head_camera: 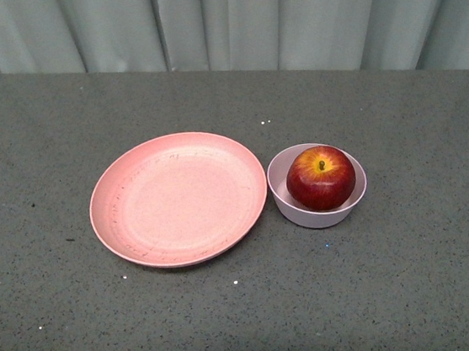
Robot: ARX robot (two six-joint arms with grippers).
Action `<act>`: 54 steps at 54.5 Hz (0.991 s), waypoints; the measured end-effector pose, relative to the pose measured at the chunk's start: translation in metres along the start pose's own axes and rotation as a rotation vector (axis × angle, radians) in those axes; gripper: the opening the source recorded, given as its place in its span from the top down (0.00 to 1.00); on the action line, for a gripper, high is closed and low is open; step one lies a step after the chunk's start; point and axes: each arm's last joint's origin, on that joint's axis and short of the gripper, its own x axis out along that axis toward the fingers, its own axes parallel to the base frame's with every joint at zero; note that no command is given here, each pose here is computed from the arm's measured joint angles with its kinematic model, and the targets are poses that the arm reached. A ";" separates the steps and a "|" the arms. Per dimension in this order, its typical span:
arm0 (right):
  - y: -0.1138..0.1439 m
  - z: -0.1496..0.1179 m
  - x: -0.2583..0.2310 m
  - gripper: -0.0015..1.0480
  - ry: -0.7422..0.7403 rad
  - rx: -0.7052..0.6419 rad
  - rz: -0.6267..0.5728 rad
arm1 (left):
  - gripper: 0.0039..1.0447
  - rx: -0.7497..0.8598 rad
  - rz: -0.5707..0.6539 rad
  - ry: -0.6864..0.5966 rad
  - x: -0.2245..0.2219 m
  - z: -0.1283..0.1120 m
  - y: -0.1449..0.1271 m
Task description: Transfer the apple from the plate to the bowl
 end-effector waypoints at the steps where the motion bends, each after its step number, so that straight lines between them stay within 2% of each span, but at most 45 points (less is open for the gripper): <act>1: 0.000 0.000 0.000 0.09 0.000 0.000 0.000 | 0.97 0.000 0.000 -0.001 -0.001 0.000 0.000; 51: 0.000 0.000 0.000 0.09 0.000 0.000 0.000 | 0.97 0.000 0.000 -0.012 -0.028 0.003 0.000; 54: 0.000 0.000 0.000 0.09 0.000 0.000 0.000 | 0.97 0.000 -0.002 0.021 -0.033 -0.001 0.000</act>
